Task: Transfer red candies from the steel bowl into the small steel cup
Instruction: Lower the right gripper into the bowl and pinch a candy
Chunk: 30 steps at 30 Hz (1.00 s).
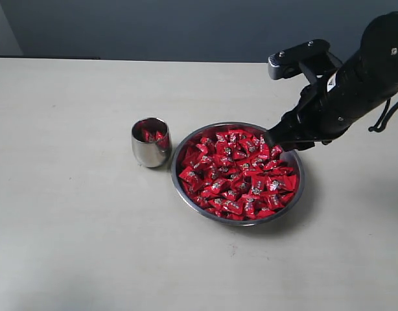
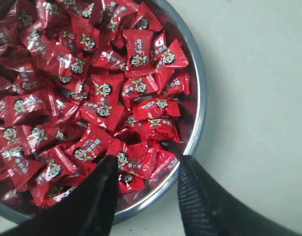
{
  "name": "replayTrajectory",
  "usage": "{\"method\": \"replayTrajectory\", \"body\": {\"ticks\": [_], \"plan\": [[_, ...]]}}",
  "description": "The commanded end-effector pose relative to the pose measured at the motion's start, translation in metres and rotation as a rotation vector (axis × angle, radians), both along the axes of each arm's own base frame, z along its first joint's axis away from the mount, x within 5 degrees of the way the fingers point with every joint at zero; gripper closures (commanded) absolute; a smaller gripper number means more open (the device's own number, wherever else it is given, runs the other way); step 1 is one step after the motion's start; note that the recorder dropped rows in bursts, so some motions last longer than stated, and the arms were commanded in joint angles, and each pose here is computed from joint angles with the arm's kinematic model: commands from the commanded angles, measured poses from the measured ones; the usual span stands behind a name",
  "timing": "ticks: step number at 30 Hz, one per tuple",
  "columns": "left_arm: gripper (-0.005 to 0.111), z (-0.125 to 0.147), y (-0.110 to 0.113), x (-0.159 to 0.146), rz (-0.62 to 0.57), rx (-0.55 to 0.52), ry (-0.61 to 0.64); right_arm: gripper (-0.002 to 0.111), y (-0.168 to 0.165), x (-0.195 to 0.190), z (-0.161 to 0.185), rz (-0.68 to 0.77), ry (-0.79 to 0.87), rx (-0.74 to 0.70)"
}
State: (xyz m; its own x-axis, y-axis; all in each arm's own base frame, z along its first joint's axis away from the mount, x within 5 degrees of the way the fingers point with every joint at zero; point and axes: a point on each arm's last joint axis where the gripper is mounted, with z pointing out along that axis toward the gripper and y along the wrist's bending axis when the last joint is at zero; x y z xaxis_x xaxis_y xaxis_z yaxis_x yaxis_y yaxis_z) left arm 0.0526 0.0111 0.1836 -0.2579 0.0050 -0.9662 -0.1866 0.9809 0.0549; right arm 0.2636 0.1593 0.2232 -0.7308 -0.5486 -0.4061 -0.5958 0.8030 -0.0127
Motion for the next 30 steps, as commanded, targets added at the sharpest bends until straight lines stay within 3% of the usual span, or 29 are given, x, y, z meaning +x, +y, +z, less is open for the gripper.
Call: {"method": "replayTrajectory", "body": {"ticks": [1,15,19,30], "plan": [[0.106,-0.001,0.000,0.000,-0.006,0.002,-0.008,0.069,-0.001,-0.005,-0.001,-0.012,0.052,0.009],[0.106,-0.001,0.000,0.000,-0.006,0.002,-0.008,0.069,0.009,-0.010,-0.001,-0.080,0.153,0.143],[0.106,-0.001,0.000,0.000,-0.006,0.002,-0.008,0.069,0.019,-0.010,-0.008,-0.028,0.154,0.173],[0.106,-0.001,0.000,0.000,-0.006,0.002,-0.008,0.069,0.058,-0.007,-0.049,0.150,0.170,0.085]]}}
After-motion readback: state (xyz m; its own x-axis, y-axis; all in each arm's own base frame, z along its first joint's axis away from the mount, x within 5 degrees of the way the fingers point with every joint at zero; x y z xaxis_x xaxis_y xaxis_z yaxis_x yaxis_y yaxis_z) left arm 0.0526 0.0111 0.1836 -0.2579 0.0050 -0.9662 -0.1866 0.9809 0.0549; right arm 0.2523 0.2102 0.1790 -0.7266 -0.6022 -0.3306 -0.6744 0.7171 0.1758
